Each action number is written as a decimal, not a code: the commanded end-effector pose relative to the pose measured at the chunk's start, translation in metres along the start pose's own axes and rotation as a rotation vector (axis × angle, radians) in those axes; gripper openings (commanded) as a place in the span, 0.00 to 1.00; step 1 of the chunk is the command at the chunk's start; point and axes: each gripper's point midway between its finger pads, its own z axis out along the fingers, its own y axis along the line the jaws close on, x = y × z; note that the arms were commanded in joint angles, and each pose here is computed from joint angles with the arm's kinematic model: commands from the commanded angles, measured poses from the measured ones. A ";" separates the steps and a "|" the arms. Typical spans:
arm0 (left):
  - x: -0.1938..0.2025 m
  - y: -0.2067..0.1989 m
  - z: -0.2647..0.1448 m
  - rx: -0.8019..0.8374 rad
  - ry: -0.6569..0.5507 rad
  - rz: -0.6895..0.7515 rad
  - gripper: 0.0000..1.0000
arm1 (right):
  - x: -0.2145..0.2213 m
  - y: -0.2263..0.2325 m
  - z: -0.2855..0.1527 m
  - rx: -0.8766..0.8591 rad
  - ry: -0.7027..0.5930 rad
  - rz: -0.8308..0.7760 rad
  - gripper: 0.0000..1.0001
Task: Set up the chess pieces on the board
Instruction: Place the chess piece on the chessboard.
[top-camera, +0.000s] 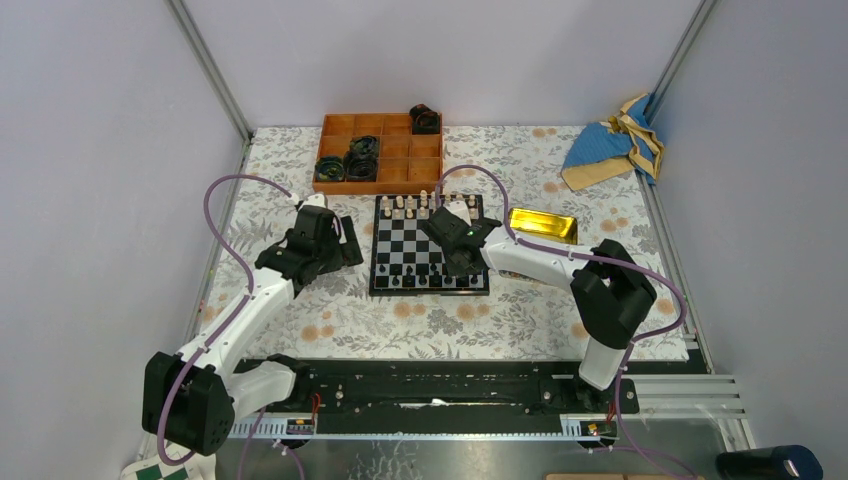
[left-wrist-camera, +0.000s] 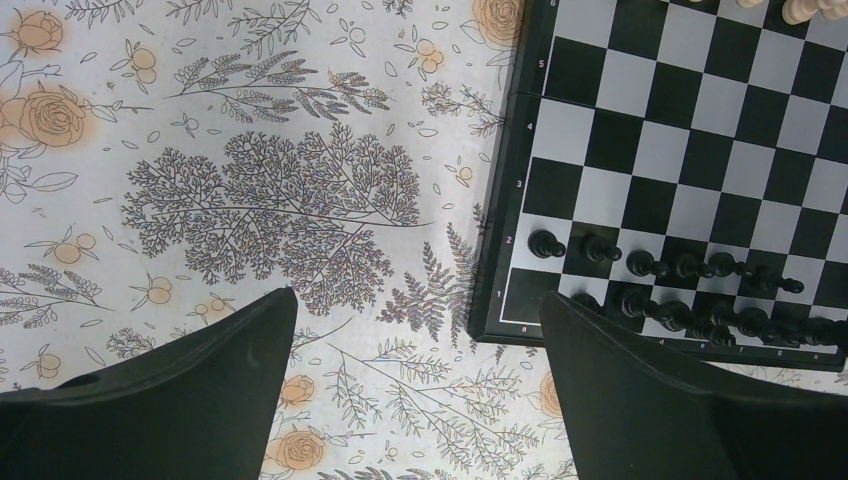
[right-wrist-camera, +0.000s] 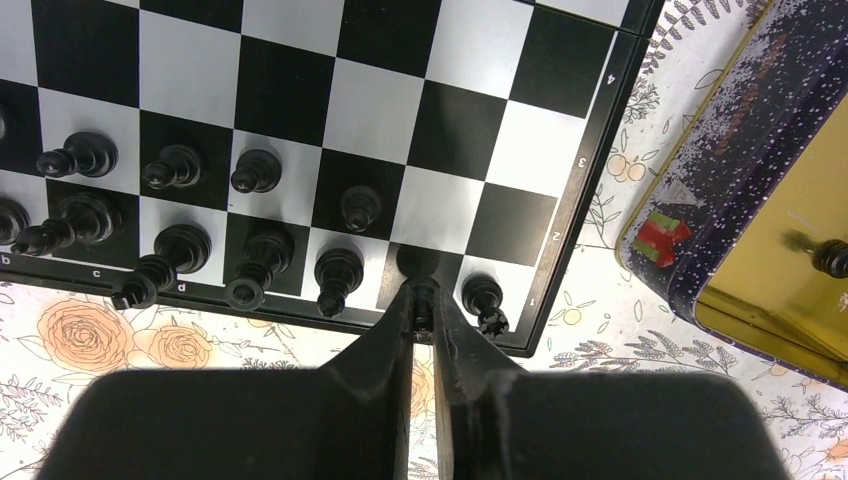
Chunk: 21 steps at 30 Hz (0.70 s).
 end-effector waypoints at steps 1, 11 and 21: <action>-0.010 -0.002 0.000 0.012 -0.028 0.007 0.99 | -0.002 0.006 0.000 -0.016 -0.015 0.013 0.00; -0.010 -0.002 0.001 0.009 -0.024 0.008 0.99 | 0.003 0.006 0.006 -0.012 -0.004 0.009 0.00; -0.008 -0.001 0.003 0.005 -0.018 0.012 0.99 | 0.007 0.006 0.009 -0.011 0.008 0.006 0.01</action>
